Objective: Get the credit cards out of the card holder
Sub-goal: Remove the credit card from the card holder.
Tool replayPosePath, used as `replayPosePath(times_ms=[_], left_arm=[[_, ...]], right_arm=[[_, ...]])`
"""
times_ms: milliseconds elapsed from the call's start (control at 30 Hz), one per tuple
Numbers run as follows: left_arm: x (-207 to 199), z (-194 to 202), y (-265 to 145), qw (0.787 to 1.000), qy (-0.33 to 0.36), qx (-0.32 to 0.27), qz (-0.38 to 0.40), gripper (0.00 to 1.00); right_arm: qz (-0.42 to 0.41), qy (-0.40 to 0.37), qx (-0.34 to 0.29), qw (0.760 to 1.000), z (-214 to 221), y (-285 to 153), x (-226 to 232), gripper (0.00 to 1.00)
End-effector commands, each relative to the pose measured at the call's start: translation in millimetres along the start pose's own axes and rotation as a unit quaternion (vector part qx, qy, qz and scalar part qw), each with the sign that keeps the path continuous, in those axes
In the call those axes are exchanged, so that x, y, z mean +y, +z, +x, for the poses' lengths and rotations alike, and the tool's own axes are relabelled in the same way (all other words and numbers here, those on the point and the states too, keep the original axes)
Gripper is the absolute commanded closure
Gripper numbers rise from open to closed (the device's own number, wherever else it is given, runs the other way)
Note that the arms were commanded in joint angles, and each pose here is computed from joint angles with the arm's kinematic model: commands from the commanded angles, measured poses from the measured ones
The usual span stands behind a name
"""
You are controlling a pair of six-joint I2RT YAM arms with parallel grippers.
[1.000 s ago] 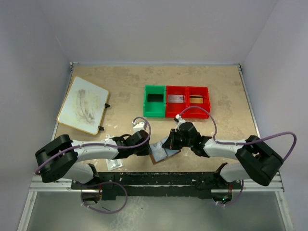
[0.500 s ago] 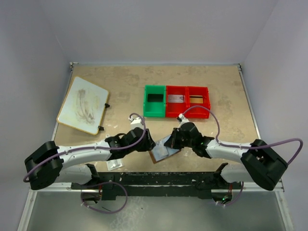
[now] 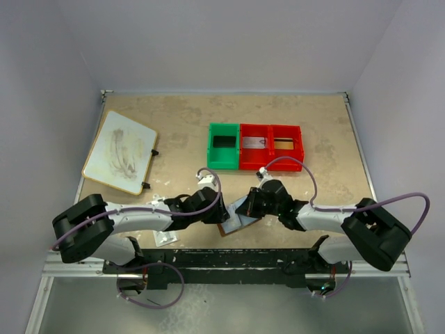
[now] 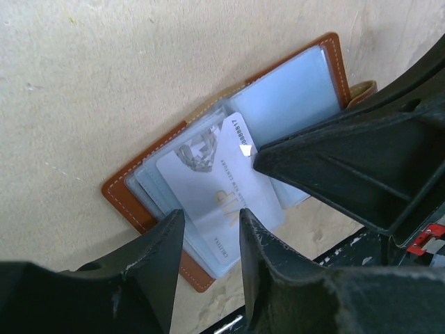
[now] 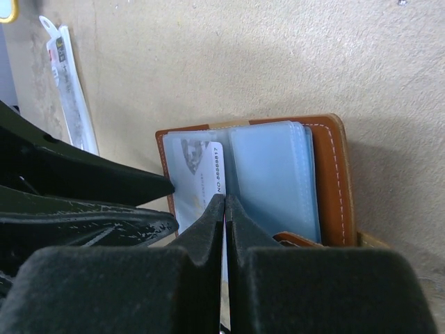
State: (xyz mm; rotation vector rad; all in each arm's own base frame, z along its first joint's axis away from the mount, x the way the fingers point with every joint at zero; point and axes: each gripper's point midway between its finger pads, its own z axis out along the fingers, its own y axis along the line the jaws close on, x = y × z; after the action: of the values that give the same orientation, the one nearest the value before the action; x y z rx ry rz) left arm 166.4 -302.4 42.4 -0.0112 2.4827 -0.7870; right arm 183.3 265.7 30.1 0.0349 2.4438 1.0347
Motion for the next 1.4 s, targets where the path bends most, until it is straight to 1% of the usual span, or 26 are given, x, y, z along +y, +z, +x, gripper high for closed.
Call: replayPosePath(times_ms=[0, 133, 233, 367, 467, 633, 733, 833, 933, 1000, 1267, 1367], left_arm=[[-33.7, -11.7, 0.2, 0.999, 0.01, -0.013, 0.044, 0.66], [-24.0, -15.4, 4.4, 1.0, 0.013, -0.021, 0.012, 0.69], [-20.6, -11.4, 7.0, 1.0, 0.014, -0.015, 0.007, 0.71], [-3.5, -4.0, 10.3, 0.999, 0.015, -0.006, -0.028, 0.78], [1.0, -3.3, 8.4, 0.999, 0.015, -0.012, -0.034, 0.79], [4.4, 1.4, 10.3, 0.999, 0.019, -0.001, -0.041, 0.81], [4.7, 4.4, 12.1, 0.999, 0.02, 0.005, -0.043, 0.84], [2.7, 5.2, 11.8, 0.999, 0.021, 0.005, -0.042, 0.85], [3.0, 5.7, 11.3, 0.999, 0.026, 0.007, -0.044, 0.85], [3.0, 5.4, 10.9, 0.999, 0.027, 0.008, -0.045, 0.85], [5.4, 7.2, 10.0, 0.998, 0.031, 0.012, -0.049, 0.86], [6.3, 8.5, 9.4, 0.998, 0.033, 0.015, -0.05, 0.86]], right_arm=[[-0.009, 0.016, -0.016, 1.0, -2.5, -2.3, 3.0, 0.98], [-0.003, 0.019, -0.018, 1.0, -2.4, -3.1, 0.5, 0.97], [-0.003, 0.019, -0.014, 1.0, -0.6, -2.7, -0.1, 0.97], [-0.007, 0.021, -0.015, 1.0, -0.4, -3.3, 0.5, 0.97], [-0.009, 0.025, -0.018, 0.999, -0.9, -4.8, 1.4, 0.97], [0.0, 0.026, -0.03, 0.999, -5.0, -5.9, -1.5, 0.96], [0.009, 0.018, -0.025, 0.999, -5.4, -5.1, -3.0, 0.94], [-0.002, 0.016, -0.022, 1.0, -3.8, -6.0, 0.2, 0.9], [-0.007, 0.016, -0.031, 0.999, -4.8, -8.5, 0.0, 0.78], [-0.009, 0.013, -0.033, 0.999, -4.7, -9.9, -0.1, 0.74], [-0.005, 0.015, -0.021, 1.0, 2.6, -10.4, -5.1, 0.73], [0.0, 0.002, -0.007, 1.0, 7.7, -7.6, -8.8, 0.75]])
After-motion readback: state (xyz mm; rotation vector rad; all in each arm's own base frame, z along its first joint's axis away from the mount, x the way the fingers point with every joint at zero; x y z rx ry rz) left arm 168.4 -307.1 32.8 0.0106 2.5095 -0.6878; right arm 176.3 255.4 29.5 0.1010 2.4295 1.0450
